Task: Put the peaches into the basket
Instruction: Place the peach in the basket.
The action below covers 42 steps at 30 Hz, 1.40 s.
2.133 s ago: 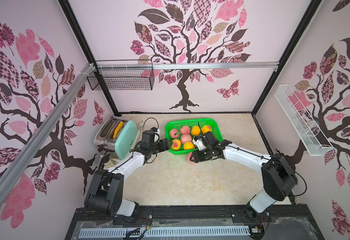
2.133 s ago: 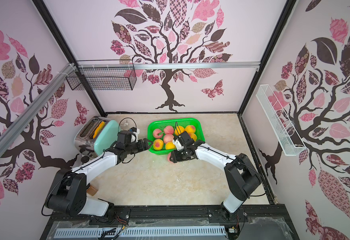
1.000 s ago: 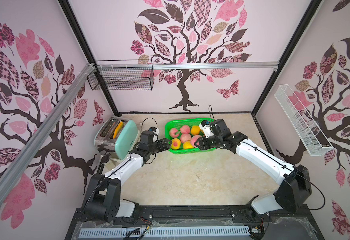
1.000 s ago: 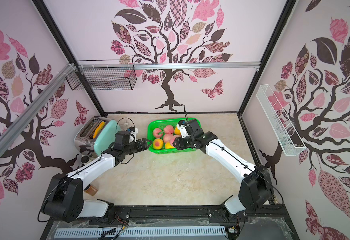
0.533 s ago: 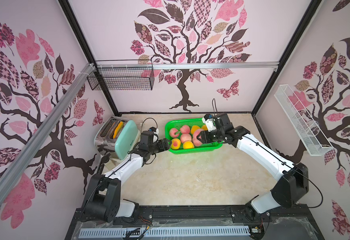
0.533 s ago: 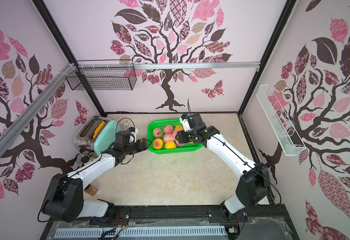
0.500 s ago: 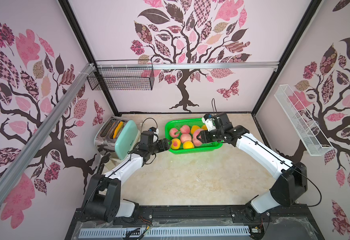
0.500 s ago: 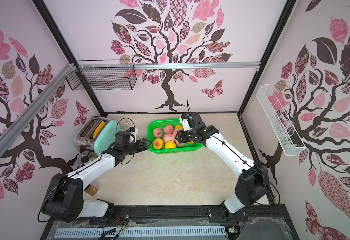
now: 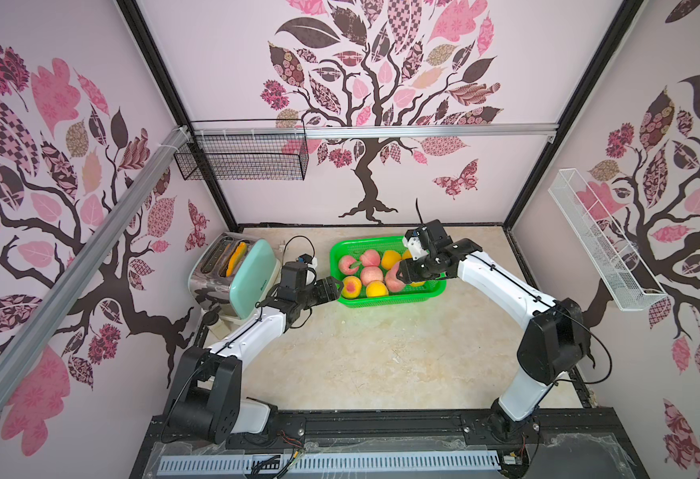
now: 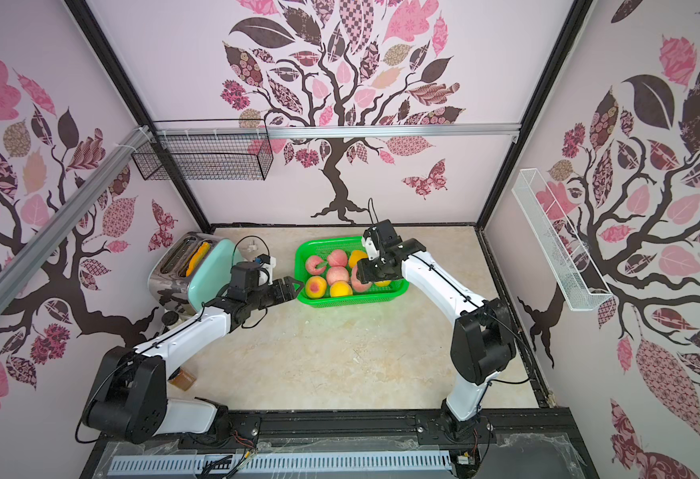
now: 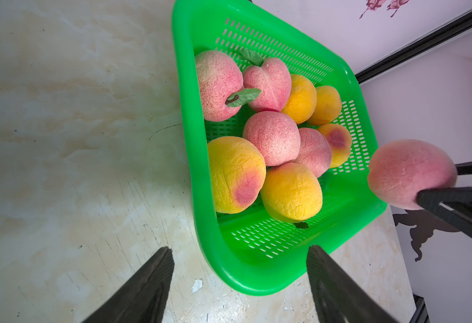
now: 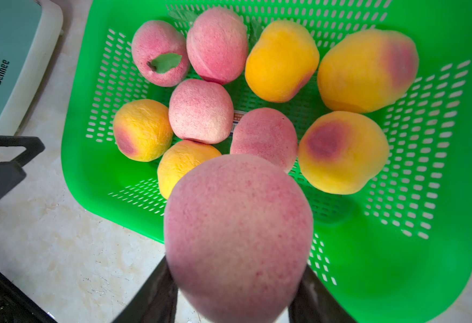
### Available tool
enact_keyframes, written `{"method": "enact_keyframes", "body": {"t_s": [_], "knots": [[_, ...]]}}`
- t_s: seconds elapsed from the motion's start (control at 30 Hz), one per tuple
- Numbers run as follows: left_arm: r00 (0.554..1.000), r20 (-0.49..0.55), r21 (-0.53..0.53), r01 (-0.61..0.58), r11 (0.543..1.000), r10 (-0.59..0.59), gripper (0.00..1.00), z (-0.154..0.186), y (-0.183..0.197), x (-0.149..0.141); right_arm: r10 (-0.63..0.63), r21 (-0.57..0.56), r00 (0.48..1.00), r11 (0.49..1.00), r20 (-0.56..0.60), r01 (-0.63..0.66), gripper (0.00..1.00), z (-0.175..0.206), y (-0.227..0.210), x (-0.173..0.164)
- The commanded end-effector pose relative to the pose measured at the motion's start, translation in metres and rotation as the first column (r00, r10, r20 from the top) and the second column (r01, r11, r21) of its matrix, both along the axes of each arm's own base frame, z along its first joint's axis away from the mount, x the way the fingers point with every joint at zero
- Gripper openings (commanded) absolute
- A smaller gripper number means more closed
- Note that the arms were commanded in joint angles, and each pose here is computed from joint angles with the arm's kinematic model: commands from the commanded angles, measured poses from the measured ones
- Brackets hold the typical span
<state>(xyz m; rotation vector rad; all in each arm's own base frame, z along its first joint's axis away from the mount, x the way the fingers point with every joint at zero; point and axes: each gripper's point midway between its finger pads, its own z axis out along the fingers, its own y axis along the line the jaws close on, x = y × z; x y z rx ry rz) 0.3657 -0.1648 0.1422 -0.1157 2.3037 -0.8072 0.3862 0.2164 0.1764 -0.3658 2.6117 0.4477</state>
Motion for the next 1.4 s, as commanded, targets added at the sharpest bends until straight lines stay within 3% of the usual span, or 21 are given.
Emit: {"method": "enact_keyframes", "body": {"t_s": [0.0, 0.4, 0.87, 1.0, 1.37], "knots": [[1.0, 0.008, 0.017, -0.002, 1.0, 0.002, 0.79, -0.001, 0.005, -0.004, -0.024, 0.001, 0.999, 1.0, -0.03, 0.024, 0.54, -0.006, -0.013, 0.002], [1.0, 0.014, 0.02, -0.007, 1.0, 0.007, 0.79, 0.001, 0.007, -0.004, -0.051, -0.03, 0.991, 0.998, -0.121, 0.048, 0.54, -0.049, -0.023, 0.01], [1.0, 0.003, 0.009, -0.002, 1.0, 0.002, 0.79, -0.003, 0.006, -0.001, -0.079, -0.176, 0.976, 0.984, -0.203, 0.043, 0.56, -0.086, -0.041, 0.01], [1.0, 0.007, 0.003, -0.003, 1.0, 0.003, 0.79, -0.002, 0.006, -0.001, -0.07, -0.169, 0.972, 0.985, -0.226, 0.031, 0.58, -0.092, -0.038, 0.008], [1.0, 0.012, 0.01, -0.007, 1.0, 0.007, 0.79, 0.0, 0.008, -0.001, -0.029, -0.088, 0.978, 0.996, -0.209, 0.011, 0.77, -0.07, -0.026, 0.005]]}}
